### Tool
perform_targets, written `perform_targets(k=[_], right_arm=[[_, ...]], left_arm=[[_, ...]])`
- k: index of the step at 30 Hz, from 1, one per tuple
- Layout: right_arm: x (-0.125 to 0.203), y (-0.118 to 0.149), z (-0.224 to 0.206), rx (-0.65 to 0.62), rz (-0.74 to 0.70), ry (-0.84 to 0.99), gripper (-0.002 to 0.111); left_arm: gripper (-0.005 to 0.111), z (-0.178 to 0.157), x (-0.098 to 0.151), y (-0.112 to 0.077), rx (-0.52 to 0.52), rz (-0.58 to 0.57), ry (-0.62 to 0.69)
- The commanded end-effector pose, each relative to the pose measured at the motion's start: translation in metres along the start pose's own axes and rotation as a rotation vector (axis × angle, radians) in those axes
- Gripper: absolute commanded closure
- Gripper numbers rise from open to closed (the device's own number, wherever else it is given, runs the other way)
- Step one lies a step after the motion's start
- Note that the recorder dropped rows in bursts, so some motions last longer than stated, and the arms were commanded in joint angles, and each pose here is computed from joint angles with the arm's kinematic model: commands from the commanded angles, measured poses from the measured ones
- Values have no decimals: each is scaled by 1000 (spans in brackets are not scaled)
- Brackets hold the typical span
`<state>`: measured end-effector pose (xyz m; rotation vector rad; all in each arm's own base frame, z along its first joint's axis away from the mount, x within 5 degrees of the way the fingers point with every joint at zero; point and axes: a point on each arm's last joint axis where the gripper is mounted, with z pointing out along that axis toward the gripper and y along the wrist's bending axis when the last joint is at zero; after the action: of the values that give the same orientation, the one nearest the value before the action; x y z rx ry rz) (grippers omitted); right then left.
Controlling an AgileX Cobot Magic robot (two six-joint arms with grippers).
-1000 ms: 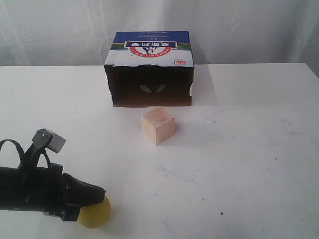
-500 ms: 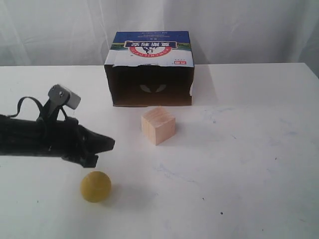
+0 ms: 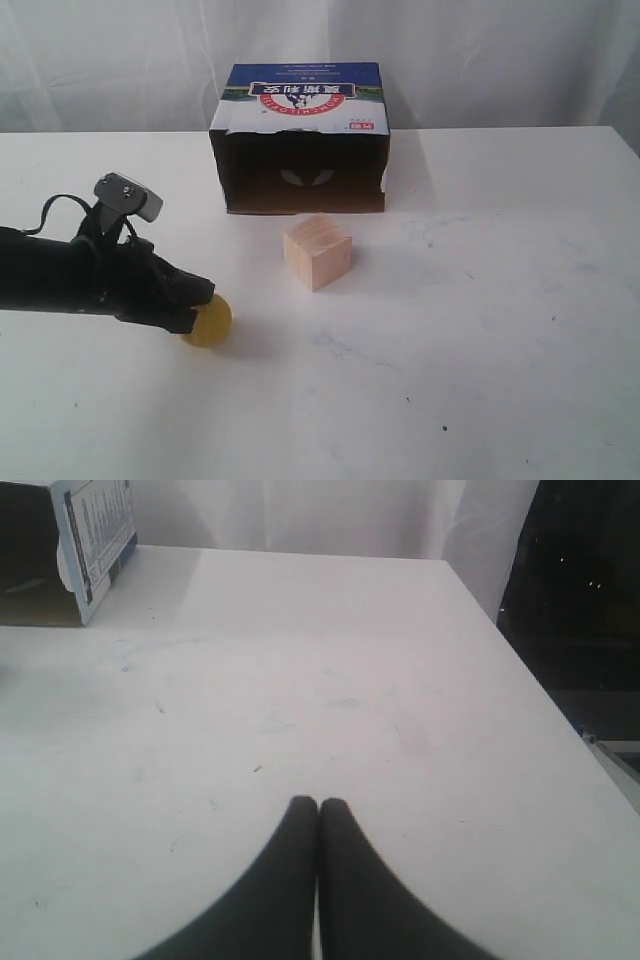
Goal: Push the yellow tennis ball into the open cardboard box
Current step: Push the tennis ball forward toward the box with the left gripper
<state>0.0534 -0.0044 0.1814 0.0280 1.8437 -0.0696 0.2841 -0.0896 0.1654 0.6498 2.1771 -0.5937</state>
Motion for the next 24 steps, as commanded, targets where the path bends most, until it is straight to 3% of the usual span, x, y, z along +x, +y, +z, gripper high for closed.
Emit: perform_targets(k=[1,11,14,16,18,20,22,24], right_arm=[[0,0,0,7,-2,-12,108],[0,0,0,7,-2,-12,108],[0,0,0,7,-2,-12,108],[0,0,0,7,-2,-12,108],[0,0,0,7,-2,-12,108],[0,0,0,7,-2,-12,108],[0,0,0,7,-2,-12,108],[0,0,0,7,-2,-12,108]], left_arm=[[107,10,10,0,46,-40,18],[107,32,34,7,77,-39,105],[107,24,11,2,113,50,8],[107,14,-17,7,42,148,-57],[107,4,-42,25,-74,247,-101],[107,-4,-65,54,-174,259,-149],[107,-3,-76,83,-187,219,-199],[107,7,-73,108,-133,144,-240]])
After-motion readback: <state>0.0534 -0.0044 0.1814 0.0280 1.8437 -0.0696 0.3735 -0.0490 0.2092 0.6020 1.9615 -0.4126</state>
